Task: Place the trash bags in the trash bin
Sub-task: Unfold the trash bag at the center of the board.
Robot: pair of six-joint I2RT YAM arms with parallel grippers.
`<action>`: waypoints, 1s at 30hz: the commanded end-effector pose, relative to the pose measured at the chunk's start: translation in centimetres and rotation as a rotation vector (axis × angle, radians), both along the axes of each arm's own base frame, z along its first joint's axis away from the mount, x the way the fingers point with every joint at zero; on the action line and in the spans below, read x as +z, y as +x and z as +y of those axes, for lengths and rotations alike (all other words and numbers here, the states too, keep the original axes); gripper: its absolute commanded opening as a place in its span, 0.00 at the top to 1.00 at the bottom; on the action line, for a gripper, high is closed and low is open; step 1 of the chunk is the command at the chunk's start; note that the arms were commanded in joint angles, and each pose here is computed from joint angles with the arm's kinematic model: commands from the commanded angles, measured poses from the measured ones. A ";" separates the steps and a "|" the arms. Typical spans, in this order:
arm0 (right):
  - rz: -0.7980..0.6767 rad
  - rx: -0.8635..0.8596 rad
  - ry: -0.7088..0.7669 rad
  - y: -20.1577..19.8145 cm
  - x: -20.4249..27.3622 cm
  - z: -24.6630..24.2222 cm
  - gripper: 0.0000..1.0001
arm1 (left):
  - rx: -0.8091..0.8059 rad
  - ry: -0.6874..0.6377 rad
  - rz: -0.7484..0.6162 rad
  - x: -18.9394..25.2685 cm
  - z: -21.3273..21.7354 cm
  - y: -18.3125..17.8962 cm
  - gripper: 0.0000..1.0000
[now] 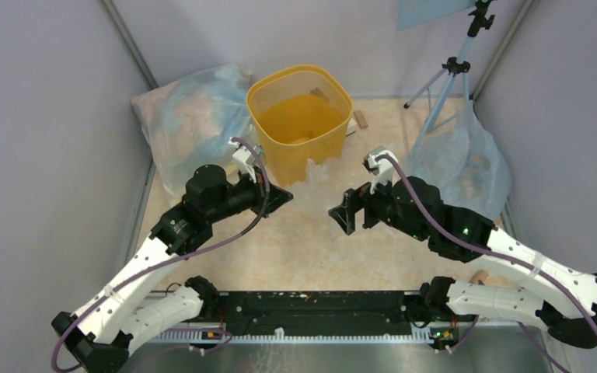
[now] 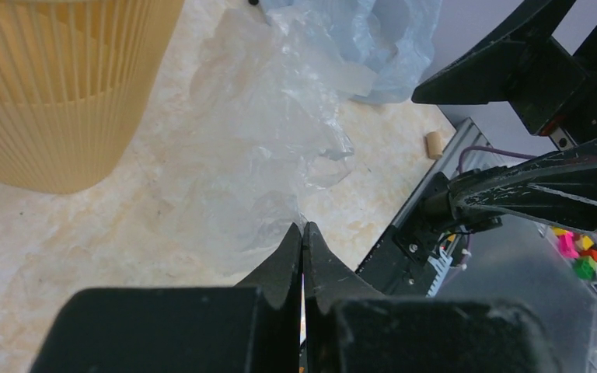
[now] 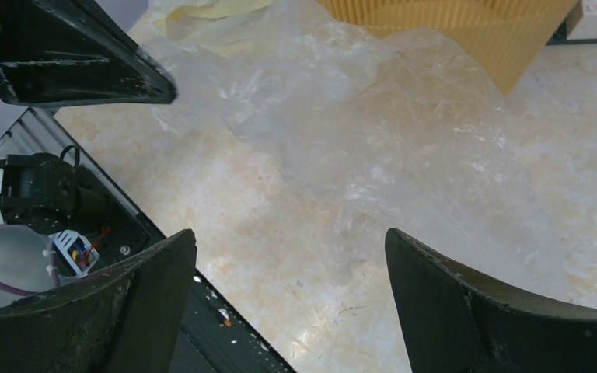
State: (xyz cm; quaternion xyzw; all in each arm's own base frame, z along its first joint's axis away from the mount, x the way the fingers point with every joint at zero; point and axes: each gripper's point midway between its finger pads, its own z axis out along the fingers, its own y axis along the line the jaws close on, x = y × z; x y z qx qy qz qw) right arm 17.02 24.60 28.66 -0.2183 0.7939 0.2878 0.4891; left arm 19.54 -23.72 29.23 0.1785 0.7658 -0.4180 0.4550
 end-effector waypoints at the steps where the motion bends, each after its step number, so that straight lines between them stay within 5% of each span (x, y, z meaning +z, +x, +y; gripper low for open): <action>1: -0.076 0.060 0.074 0.0 3.1 3.1 0.09 | -0.085 -0.095 -0.028 2.3 -1.5 -0.9 1.00; 12: -0.211 -0.248 0.045 5.5 2.5 5.7 0.12 | -0.120 -0.118 -0.054 3.1 -1.4 -1.8 1.00; 17: -0.258 -0.530 0.034 8.1 1.8 2.2 0.28 | -0.081 -0.091 -0.069 3.5 -0.4 -1.9 1.00; 26: -0.084 -0.638 -0.063 11.5 -4.4 -4.0 0.58 | 0.095 -0.032 -0.141 5.4 3.4 -1.4 1.00; 30: -0.068 -0.682 -0.103 11.3 -5.8 -6.9 0.84 | 0.198 0.005 -0.178 5.6 5.4 -0.7 1.00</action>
